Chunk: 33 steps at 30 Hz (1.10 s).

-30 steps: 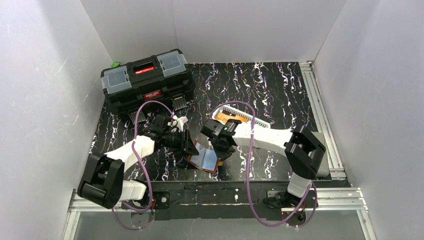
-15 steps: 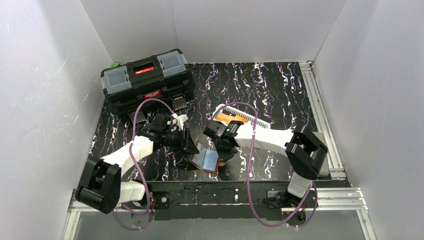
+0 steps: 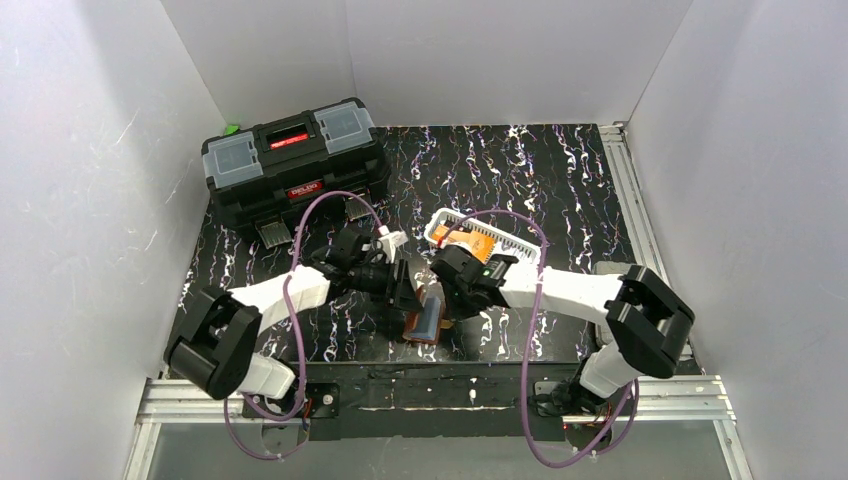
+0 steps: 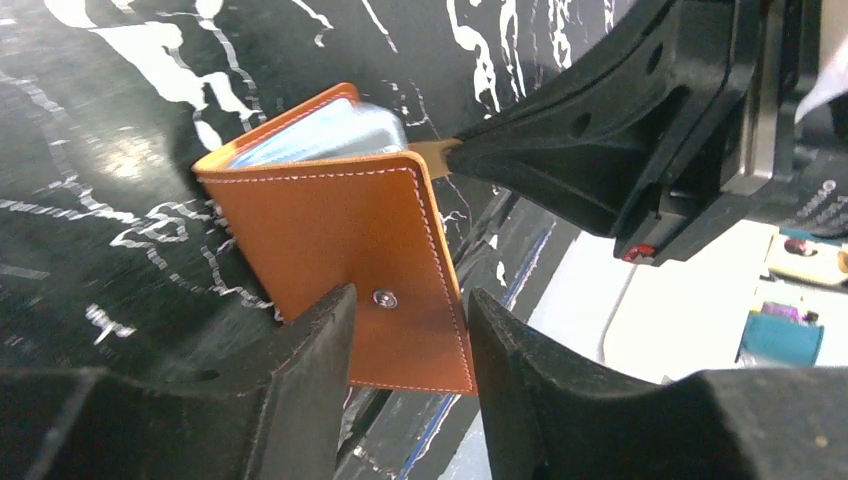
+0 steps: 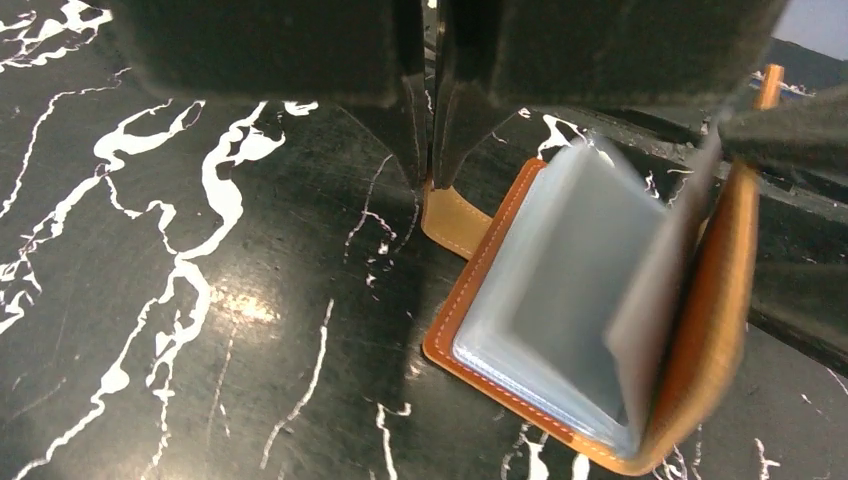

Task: Put the credit cards into the card holder
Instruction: Close the card holder at the center of the board.

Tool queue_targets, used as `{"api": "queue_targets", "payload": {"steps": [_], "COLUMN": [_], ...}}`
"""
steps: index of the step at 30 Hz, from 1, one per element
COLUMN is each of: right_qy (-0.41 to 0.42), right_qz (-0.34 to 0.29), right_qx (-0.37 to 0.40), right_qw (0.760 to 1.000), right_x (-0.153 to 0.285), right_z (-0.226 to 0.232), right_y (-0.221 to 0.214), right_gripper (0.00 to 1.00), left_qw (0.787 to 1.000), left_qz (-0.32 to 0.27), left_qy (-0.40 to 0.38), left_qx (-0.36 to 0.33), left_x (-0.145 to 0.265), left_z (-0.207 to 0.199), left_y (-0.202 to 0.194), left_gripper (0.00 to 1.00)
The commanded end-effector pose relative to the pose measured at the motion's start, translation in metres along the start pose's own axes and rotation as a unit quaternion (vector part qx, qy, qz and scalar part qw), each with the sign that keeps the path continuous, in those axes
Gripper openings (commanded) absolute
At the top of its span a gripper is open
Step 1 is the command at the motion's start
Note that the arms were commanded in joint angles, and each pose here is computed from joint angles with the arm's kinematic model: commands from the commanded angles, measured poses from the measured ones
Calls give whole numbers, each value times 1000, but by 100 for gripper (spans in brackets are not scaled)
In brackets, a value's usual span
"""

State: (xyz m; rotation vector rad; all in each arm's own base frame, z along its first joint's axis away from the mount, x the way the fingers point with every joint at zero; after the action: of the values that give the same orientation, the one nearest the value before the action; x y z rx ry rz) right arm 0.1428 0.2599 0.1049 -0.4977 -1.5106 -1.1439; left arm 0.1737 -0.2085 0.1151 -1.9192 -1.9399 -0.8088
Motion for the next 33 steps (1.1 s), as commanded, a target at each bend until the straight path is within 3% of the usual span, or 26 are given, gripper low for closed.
{"api": "queue_targets", "payload": {"steps": [1,8,14,19,22,30,33], "right_qy": [37,65,96,126,131,139,142], "right_qz": [-42,-60,-80,-88,-90,-93,-92], "right_qx": [-46,-76,-93,-92,-92,-95,-98], "right_qw": [997,993,988,984,983,981,981], "right_x": [-1,-5,-5,-2,0,1,1], "right_z": [-3,-11,-17,-14,-13,-14,-15], "right_y": [1,-9,-7,-2,-2,-2,-2], "right_gripper": [1,1,1,1,1,1,1], "left_qw": [996,986,963,918,897,804,784], "left_qz": [25,88,138,136,128,90,64], "left_qy": [-66,-87,-73,-9,24,108,114], "left_qx": [-53,-108,-219,-372,-423,-577,-607], "left_x": [-15,-26,-23,-26,-26,-23,-19], "left_z": [-21,-16,-10,0,-3,10,12], "left_y": [3,-8,-21,-19,-14,-20,-19], "left_gripper": [46,50,47,44,44,44,46]}}
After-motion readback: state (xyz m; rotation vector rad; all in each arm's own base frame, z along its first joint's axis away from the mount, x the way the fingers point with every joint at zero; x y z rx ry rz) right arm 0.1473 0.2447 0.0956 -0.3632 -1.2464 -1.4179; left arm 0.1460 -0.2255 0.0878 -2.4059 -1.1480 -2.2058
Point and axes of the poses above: each gripper's point midway between its finger pads, its own x axis back along the fingers, its own z axis along the line the jaws close on, y = z × x, the point moved 6 cm from there along x, back along the fingers, and after that the axes turned 11 degrees about x, right-handed, at the moved point
